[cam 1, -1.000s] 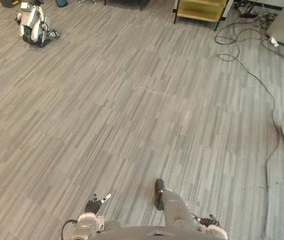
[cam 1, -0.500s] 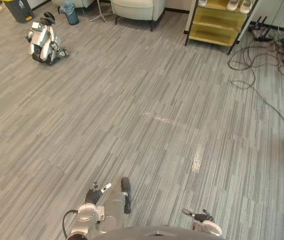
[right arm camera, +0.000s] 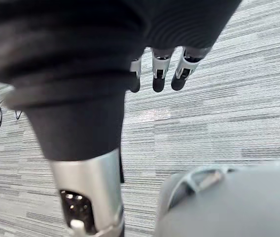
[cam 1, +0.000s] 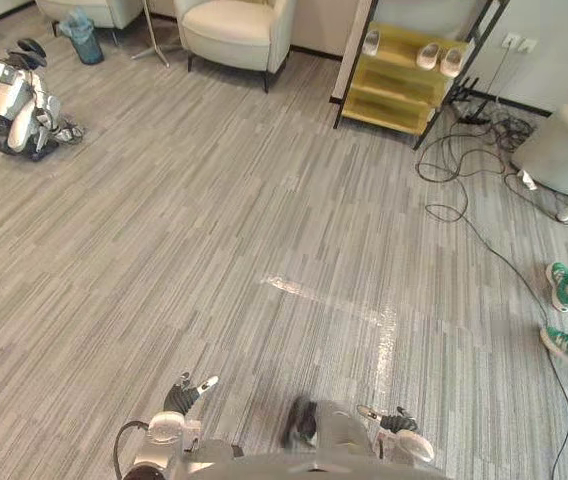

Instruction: Pick up cushions and gather them together orderly.

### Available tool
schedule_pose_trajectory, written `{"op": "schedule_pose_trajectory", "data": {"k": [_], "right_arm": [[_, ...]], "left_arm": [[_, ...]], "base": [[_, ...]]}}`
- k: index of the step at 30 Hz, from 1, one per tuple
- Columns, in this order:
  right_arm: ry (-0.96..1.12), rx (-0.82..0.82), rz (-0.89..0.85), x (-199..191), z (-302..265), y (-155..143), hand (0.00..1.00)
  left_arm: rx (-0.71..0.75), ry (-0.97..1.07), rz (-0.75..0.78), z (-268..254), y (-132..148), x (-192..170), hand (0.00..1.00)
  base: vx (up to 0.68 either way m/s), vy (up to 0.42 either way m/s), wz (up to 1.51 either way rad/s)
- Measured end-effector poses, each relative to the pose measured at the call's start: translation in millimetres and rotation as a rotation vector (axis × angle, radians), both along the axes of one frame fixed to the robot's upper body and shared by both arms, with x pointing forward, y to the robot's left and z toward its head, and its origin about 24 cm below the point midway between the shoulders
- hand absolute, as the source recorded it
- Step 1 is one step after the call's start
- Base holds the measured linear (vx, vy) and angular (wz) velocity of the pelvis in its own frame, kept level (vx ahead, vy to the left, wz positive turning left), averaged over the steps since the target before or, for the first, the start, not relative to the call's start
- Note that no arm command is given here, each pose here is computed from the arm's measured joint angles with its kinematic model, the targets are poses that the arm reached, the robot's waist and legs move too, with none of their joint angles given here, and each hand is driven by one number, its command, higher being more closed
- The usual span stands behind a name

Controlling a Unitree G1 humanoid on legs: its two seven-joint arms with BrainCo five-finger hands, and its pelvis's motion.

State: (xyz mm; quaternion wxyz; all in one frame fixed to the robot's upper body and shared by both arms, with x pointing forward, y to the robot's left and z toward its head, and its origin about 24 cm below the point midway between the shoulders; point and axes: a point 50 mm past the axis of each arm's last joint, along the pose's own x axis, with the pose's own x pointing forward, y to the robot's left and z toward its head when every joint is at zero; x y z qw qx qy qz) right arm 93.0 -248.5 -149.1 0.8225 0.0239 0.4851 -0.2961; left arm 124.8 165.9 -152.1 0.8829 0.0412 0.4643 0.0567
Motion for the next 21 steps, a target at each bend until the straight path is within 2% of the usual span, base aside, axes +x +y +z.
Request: {"op": "schedule_pose_trajectory", "data": {"k": [6, 11, 16, 21], "right_arm": [[0.001, 0.023, -0.020, 1, -2, 5, 0.00], [0.031, 0.009, -0.053, -13, -3, -2, 0.00], [0.080, 0.061, -0.081, -33, -12, 19, 0.00], [0.087, 0.065, -0.081, -36, -13, 21, 0.00]], "left_arm": [[-0.025, -0.081, 0.010, 9, -3, 15, 0.00], [-0.042, -0.048, 0.022, 4, -9, 8, 0.00], [0.014, -0.021, 0.017, 3, 11, 1, 0.00], [0.023, 0.006, 0.001, 0, 14, -5, 0.00]], "base": [[0.46, -0.069, -0.61], [0.27, 0.177, -0.37], [0.19, 0.188, -0.06], [0.10, 0.106, -0.05]]}}
